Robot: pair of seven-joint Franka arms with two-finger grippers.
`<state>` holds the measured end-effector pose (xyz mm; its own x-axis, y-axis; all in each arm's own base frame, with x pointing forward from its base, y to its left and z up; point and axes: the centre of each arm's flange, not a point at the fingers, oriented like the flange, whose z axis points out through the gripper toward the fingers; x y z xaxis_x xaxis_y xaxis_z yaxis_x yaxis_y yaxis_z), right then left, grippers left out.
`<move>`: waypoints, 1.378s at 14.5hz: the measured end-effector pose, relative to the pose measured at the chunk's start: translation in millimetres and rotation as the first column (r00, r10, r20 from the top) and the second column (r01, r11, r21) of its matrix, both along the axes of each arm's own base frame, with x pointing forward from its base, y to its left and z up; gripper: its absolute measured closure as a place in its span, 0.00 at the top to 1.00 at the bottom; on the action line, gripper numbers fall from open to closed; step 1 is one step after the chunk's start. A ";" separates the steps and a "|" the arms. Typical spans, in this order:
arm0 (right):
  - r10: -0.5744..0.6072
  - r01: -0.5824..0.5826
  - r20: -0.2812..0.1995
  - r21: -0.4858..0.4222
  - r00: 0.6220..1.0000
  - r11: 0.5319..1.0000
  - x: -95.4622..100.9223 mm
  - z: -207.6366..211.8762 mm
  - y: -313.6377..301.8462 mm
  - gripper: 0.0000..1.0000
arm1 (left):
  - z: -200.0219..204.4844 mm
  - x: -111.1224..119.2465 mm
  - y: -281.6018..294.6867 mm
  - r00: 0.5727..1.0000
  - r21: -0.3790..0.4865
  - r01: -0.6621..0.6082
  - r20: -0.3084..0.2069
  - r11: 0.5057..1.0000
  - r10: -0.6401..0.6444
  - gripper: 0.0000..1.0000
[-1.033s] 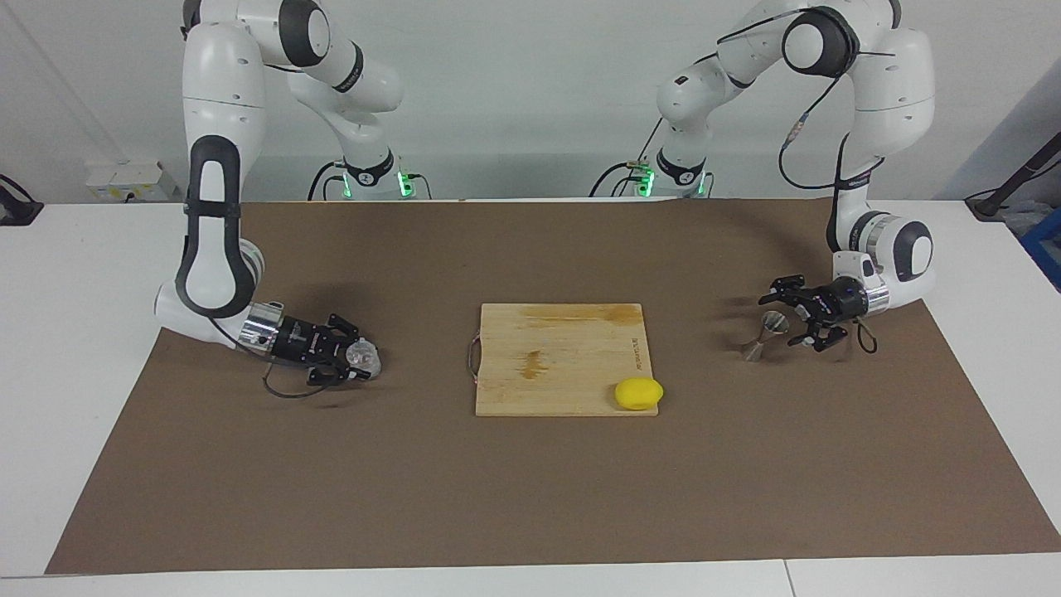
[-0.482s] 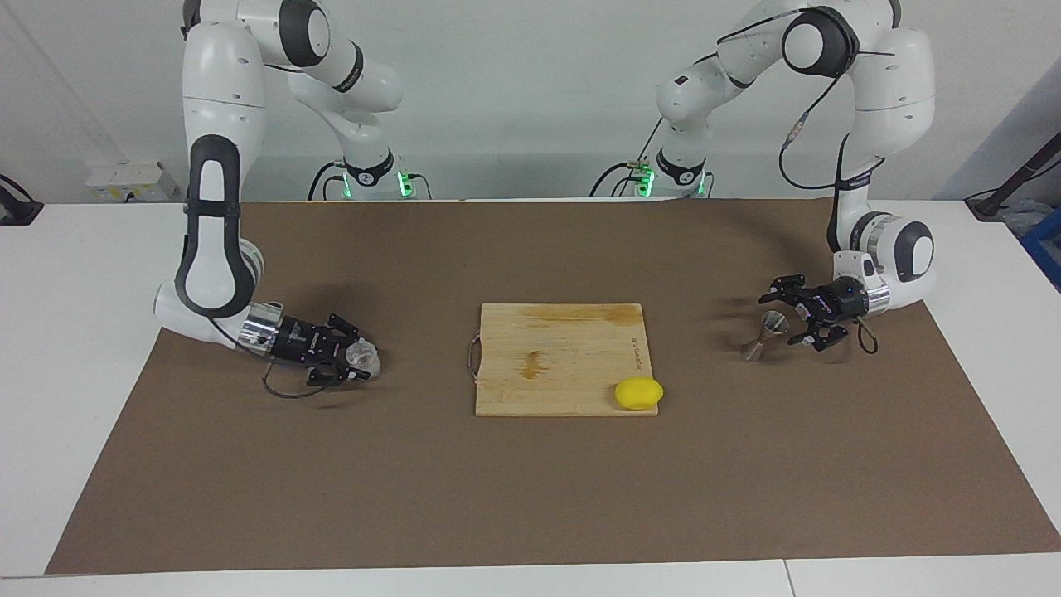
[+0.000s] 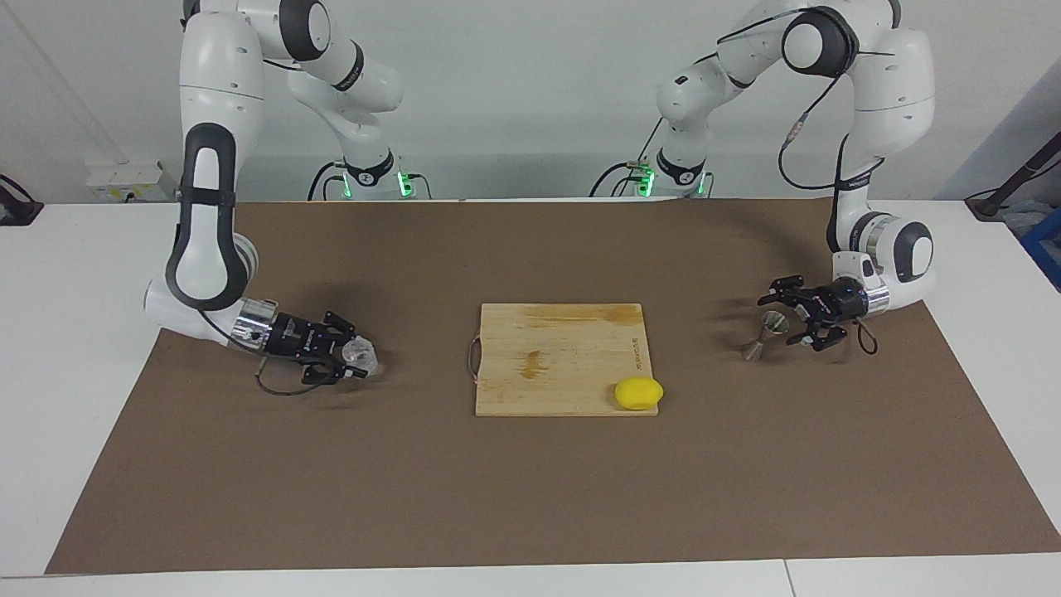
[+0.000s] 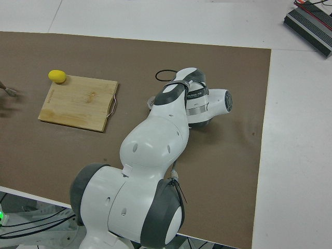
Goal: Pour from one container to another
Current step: 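Grasp the metal cup with the left gripper while the right gripper grasps the glass cup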
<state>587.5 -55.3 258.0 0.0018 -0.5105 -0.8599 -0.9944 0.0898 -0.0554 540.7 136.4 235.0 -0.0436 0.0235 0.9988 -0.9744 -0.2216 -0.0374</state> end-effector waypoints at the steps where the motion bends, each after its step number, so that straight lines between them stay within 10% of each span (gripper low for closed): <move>1: 0.003 -0.003 0.011 0.002 1.000 1.000 0.7 8.1 0.5 0.51 | -0.4 0.2 0.4 1.000 0.007 -0.003 0.016 1.000 0.003 0.73; 5: -0.018 0.018 0.006 0.007 1.000 1.000 2.4 31.7 1.1 0.51 | -1.3 0.8 1.6 0.999 0.022 -0.011 0.038 1.000 0.010 0.51; 20: -0.023 0.023 0.034 0.003 0.999 1.000 3.6 56.0 1.9 0.51 | 23.3 14.6 -36.5 0.995 0.007 0.068 0.068 0.998 -0.068 0.51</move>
